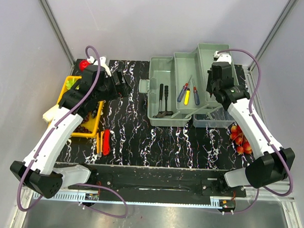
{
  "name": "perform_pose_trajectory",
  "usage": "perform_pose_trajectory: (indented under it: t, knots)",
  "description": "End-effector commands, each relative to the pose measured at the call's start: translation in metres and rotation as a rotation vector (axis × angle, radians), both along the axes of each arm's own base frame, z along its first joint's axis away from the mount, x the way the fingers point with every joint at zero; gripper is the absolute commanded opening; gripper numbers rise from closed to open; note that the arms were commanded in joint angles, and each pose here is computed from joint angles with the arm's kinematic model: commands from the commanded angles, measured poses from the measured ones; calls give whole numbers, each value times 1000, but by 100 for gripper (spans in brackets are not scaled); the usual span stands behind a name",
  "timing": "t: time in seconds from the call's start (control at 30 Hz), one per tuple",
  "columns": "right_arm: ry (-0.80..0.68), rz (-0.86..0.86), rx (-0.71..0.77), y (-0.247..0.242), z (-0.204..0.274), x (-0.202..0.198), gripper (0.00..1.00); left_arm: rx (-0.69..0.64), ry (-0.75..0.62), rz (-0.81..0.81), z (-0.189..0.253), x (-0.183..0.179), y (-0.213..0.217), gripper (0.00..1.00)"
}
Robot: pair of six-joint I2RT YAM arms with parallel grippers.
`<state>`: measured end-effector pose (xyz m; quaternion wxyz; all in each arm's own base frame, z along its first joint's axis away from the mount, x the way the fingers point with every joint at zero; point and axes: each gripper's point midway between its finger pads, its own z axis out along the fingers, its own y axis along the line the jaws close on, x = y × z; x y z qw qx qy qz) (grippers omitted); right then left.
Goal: Pack the tool kit
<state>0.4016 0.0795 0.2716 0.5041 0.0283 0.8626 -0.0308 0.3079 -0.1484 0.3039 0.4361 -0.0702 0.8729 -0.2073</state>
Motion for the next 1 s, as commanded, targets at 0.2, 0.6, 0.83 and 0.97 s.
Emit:
perform_pose_trajectory:
  t: [0.2,0.6,0.83,0.97]
  knots:
    - [25,111,-137,-9,-5,-3,8,13,-23,14,0,5,8,93]
    - [61,136,-76,4,-25,3,24,15,-4,26,-8,3,10,93]
    - [61,60,-22,0,-14,3,54,14,-14,46,-5,4,15,93]
    - [4,27,-4,-5,10,-1,64,19,-17,57,-3,3,20,93]
